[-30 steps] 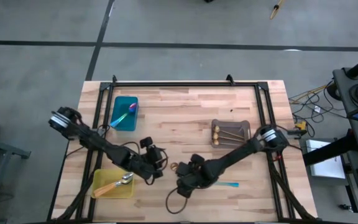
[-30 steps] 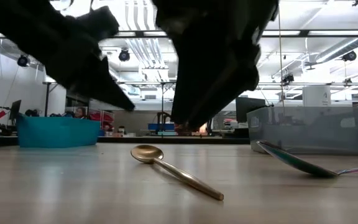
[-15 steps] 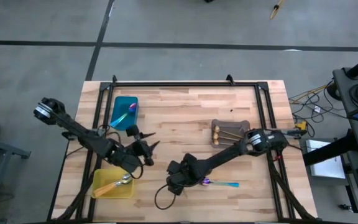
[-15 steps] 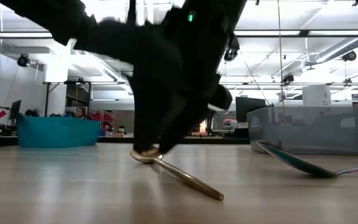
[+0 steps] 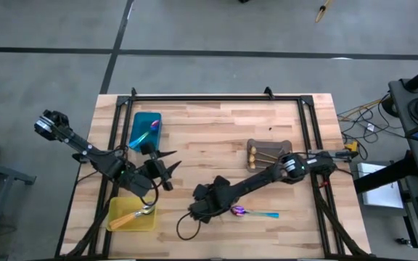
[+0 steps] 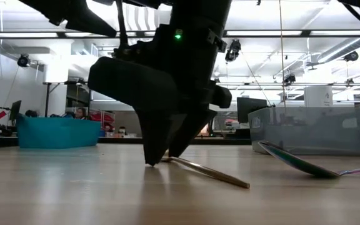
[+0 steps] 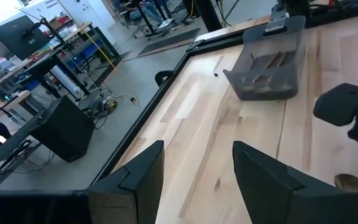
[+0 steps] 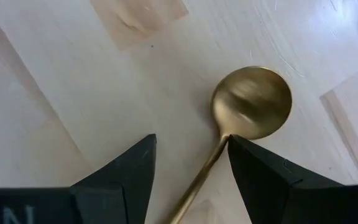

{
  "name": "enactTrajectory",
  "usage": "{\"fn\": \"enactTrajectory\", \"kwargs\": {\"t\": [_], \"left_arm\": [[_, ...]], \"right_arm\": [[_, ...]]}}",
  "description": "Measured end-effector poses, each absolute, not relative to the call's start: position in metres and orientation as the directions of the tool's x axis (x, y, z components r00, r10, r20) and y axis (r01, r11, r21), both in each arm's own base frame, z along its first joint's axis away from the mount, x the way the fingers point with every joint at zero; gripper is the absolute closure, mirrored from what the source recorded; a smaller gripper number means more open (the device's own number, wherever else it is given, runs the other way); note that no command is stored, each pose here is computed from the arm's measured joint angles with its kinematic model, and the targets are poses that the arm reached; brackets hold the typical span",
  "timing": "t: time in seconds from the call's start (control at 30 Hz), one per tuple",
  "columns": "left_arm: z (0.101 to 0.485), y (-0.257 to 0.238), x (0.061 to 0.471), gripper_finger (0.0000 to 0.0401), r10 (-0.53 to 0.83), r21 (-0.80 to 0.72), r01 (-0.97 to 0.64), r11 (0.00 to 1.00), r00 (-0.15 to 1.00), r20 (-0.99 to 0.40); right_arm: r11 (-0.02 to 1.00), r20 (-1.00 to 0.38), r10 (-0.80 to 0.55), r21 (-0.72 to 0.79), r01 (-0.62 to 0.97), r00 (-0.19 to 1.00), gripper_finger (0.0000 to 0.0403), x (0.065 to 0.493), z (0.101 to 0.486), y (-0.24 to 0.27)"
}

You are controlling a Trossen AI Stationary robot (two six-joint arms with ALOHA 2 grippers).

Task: Sort silverware by color (type)
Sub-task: Put the gold spoon into the black bin

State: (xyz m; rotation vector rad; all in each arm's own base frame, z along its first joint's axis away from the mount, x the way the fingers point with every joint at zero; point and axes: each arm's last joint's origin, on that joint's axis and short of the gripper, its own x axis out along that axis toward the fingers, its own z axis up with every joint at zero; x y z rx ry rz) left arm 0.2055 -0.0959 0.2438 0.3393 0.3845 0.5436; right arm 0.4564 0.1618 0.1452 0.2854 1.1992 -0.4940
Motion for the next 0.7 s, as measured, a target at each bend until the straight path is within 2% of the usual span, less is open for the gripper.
{"fn": "enactTrajectory", "kwargs": {"t": [0.23,0.7], "left_arm": [[0.242,-0.097,0.205,0.0230,0.554,0.416,-0.424,0.805,0.788,-0.270],[0.241,-0.097,0.205,0.0230,0.553,0.415,-0.422,0.806,0.787,-0.274]], "right_arm": [[0.835,-0.957,-0.188,-0.039,0.548,0.219,0.0209,0.454,0.172,0.157],[0.811,-0.961,-0.167,-0.007,0.585,0.220,0.0212,0.456,0.153,0.153]]}}
